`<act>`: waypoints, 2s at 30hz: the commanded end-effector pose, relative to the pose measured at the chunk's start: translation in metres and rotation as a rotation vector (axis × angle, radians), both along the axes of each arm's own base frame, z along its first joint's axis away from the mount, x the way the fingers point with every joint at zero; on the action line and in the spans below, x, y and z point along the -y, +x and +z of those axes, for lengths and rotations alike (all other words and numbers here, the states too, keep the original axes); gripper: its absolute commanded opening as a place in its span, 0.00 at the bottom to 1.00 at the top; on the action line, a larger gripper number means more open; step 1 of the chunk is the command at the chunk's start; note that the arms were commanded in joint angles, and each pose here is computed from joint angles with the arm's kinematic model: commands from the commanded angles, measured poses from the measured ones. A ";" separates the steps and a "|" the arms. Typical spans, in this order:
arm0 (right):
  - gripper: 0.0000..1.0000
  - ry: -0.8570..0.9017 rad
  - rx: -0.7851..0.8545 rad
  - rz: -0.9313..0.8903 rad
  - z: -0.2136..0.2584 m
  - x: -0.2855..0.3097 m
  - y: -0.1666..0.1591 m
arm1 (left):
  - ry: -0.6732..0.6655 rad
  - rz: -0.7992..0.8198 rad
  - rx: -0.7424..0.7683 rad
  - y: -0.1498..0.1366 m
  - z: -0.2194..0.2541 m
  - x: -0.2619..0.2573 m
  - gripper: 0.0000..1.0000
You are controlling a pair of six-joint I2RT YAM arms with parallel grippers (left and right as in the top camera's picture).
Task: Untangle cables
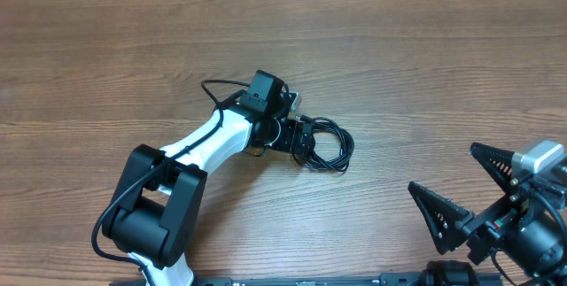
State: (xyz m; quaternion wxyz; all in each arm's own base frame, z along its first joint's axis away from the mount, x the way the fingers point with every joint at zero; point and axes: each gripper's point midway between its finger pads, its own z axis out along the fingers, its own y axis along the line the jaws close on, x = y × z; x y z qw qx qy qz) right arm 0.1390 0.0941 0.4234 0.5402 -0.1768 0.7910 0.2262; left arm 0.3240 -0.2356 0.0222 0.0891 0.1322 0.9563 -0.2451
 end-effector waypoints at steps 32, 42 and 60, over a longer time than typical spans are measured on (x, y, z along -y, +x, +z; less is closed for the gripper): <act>1.00 -0.006 -0.083 -0.125 -0.025 0.018 0.024 | 0.001 -0.064 -0.031 -0.022 -0.004 0.023 0.98; 1.00 0.016 -0.073 -0.099 -0.021 0.013 0.024 | 0.130 -0.153 0.091 -0.024 -0.011 0.030 1.00; 1.00 0.044 -0.074 -0.033 -0.018 0.003 0.019 | 0.206 -0.085 0.176 -0.008 -0.013 0.029 0.57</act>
